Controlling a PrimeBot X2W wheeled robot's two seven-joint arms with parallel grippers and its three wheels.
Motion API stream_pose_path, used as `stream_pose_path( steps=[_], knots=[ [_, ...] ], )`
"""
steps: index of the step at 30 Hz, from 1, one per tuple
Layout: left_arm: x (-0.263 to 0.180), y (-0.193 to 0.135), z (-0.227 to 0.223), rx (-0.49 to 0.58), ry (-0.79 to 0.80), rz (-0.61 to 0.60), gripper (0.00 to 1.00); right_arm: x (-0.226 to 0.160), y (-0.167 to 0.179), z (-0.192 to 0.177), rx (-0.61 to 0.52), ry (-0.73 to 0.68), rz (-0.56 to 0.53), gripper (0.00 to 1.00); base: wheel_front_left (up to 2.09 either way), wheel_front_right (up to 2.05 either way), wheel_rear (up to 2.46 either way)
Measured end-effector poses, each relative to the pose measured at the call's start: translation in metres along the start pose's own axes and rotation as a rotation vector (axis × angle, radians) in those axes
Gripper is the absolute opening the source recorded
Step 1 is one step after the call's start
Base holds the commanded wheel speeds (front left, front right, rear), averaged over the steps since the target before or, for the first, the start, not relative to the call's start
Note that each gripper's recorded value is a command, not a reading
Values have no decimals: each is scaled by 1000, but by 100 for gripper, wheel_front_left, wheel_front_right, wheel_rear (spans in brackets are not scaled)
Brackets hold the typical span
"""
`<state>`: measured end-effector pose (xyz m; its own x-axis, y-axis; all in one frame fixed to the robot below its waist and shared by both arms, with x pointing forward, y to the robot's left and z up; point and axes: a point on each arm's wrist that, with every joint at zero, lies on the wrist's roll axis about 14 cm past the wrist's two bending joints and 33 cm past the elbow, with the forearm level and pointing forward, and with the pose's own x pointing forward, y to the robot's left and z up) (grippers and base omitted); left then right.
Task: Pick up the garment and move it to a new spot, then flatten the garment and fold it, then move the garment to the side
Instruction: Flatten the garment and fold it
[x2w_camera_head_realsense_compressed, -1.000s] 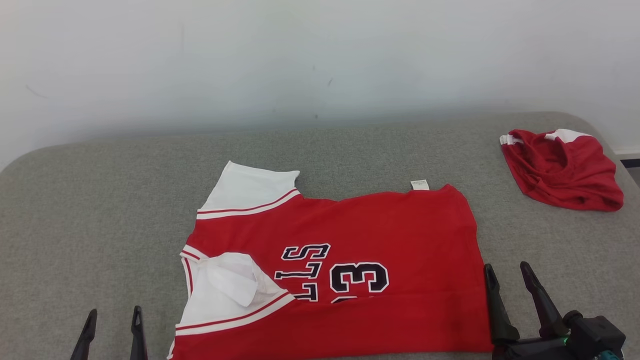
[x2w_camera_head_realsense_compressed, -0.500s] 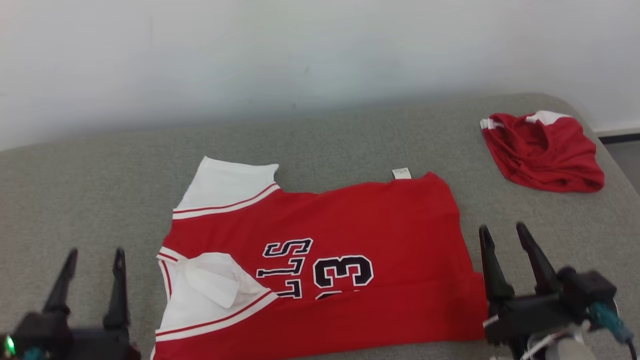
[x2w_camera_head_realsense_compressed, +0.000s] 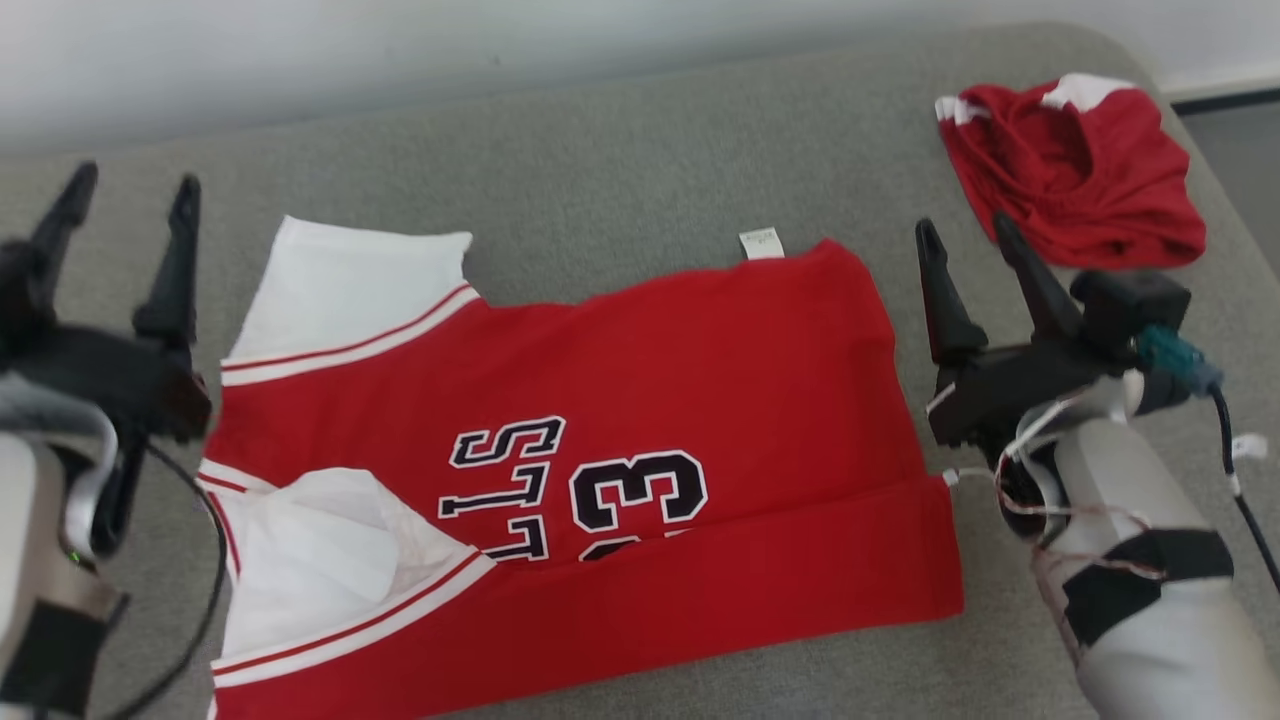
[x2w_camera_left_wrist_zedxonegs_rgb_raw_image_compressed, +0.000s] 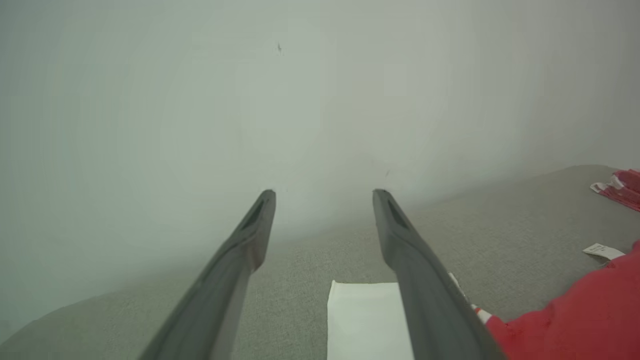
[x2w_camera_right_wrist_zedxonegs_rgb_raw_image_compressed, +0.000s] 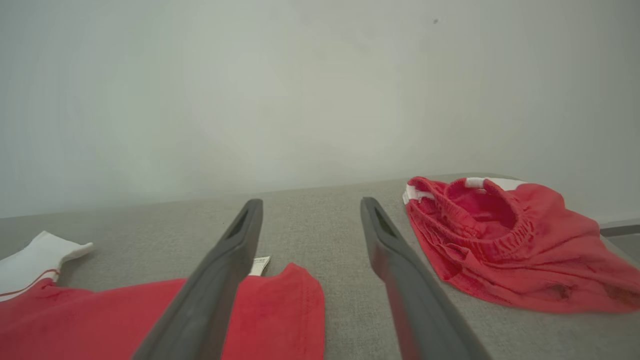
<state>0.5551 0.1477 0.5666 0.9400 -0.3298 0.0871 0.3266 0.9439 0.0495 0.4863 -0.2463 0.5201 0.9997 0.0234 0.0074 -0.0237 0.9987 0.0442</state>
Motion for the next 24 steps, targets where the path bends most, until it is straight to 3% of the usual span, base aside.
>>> stream_pose_path(
  steps=[12, 24],
  knots=[
    [61, 5, -109, -20, 357, -59, 100, 50, -6, -48, -17, 139, 8, 100, 0, 0, 0],
    [78, -8, -180, -62, 539, -89, 100, 53, -14, -84, -41, 222, 16, 100, 0, 0, 0]
  ],
)
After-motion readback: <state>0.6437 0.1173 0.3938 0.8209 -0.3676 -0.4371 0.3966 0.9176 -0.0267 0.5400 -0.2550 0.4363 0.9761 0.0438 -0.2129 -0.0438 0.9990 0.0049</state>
